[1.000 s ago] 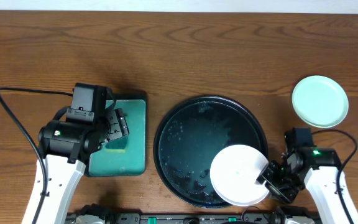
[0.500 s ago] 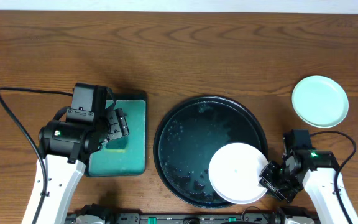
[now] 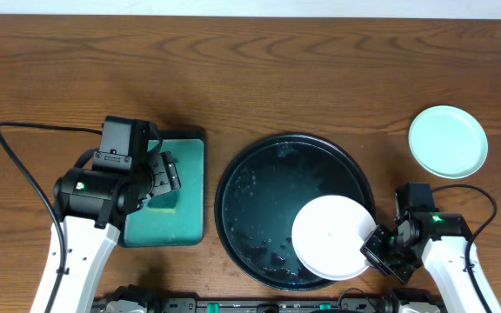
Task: Clean dirty plates on tray and stack at the side
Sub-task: 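Move the right gripper back and grip the white plate's rim, then drag the white plate toward the tray center with the right gripper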
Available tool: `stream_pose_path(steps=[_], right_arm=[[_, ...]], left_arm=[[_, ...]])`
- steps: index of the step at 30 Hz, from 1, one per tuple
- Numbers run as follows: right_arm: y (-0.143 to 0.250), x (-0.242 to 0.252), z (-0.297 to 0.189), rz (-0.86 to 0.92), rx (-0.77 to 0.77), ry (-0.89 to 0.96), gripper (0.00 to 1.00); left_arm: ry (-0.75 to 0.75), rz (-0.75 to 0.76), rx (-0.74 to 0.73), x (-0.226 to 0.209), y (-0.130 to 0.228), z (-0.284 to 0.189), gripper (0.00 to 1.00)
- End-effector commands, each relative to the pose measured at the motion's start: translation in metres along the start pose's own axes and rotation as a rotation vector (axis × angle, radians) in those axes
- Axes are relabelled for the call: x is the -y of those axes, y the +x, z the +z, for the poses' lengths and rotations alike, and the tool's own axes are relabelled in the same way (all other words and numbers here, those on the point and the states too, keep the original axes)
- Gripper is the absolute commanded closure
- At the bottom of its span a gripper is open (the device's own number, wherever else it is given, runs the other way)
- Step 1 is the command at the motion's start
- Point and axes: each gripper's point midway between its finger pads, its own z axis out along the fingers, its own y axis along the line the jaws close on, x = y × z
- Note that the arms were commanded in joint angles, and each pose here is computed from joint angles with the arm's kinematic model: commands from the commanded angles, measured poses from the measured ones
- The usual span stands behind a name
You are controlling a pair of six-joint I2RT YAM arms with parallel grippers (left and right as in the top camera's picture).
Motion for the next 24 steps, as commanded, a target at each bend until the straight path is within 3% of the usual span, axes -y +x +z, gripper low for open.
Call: stream_pose_path(steps=[1,5,15,17,24], right_arm=[[0.000,-0.001,0.002,-0.032,0.000,-0.002,0.99],[0.000,-0.021,-0.006,-0.101,-0.010,-0.089,0.99],[-0.047,-0.077,-0.040,-0.248,0.196,-0.258,0.99],[-0.049,-0.083,-0.035,-0.271,0.175,-0.269,0.99],[-0.048,-0.107,0.004,-0.362,0.052,-0.270,0.99]], left_arm=[[-0.010,0.009,0.010,-0.002,-0.004,-0.002,0.19],[-0.010,0.009,0.010,-0.002,-0.003,-0.002,0.19],[-0.011,0.009,0.009,-0.002,-0.004,-0.002,0.21],[-0.013,0.009,0.005,-0.002,-0.003,0.000,0.30],[-0.033,0.014,-0.039,-0.001,-0.002,0.013,0.38]])
